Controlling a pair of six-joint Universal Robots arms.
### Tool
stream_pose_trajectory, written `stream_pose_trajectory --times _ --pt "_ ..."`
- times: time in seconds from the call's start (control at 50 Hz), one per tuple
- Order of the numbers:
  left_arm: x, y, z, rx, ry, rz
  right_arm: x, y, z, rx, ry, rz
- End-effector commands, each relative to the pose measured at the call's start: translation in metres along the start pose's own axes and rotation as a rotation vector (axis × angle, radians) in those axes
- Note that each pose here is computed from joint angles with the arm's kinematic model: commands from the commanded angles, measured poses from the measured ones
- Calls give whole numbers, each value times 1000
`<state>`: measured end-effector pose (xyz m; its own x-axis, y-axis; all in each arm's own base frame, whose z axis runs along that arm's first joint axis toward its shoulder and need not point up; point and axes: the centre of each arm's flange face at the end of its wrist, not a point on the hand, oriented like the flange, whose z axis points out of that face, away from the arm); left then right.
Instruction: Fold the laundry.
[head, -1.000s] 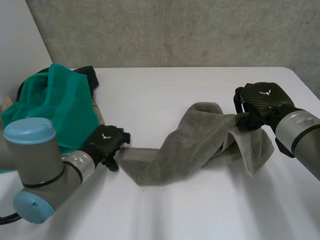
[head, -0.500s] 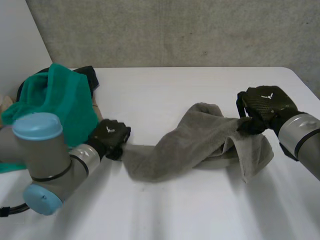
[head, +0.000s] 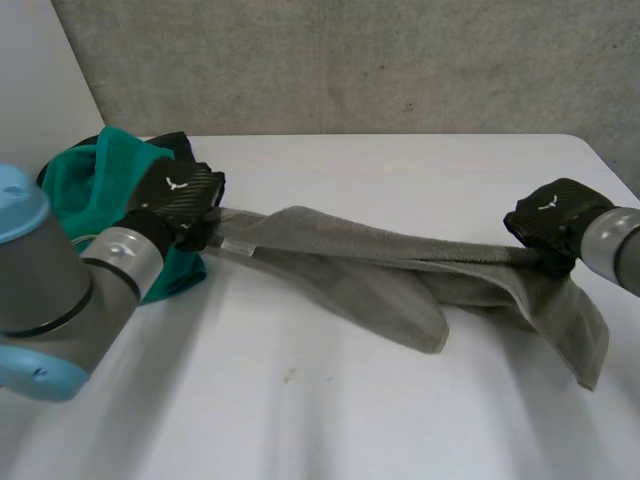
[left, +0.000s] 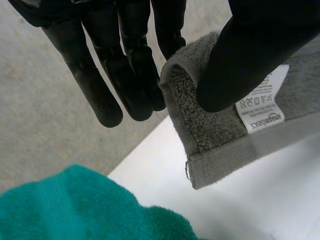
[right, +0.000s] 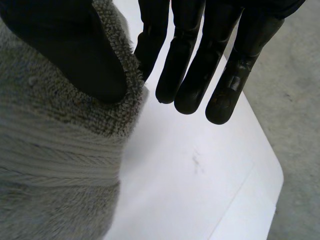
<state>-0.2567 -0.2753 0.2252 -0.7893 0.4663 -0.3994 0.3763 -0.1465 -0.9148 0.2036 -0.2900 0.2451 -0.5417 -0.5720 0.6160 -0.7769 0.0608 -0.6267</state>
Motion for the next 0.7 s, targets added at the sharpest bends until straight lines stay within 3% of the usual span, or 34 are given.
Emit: stream_pose_trajectory --times 0.02,0.12,0.2,0.26,0.36,0.48,0.58,0.7 --pt "-3 8 63 26 -73 57 28 -2 70 137 271 -27" --pt "-40 -59 96 252 -279 76 94 -55 73 427 642 -62" --pt "-65 -109 100 462 -429 64 125 -91 51 598 793 -71" --pt "-76 -144 84 599 -495 61 130 -104 37 650 801 -58" --pt "-74 -150 57 609 -488 67 119 -108 18 655 655 -52" --pt "-40 -87 43 416 -358 76 96 -88 12 509 438 -33" --pt "-14 -31 32 250 -274 74 75 -46 20 277 253 -14" --pt "18 29 21 71 -179 70 28 10 50 25 25 -136"
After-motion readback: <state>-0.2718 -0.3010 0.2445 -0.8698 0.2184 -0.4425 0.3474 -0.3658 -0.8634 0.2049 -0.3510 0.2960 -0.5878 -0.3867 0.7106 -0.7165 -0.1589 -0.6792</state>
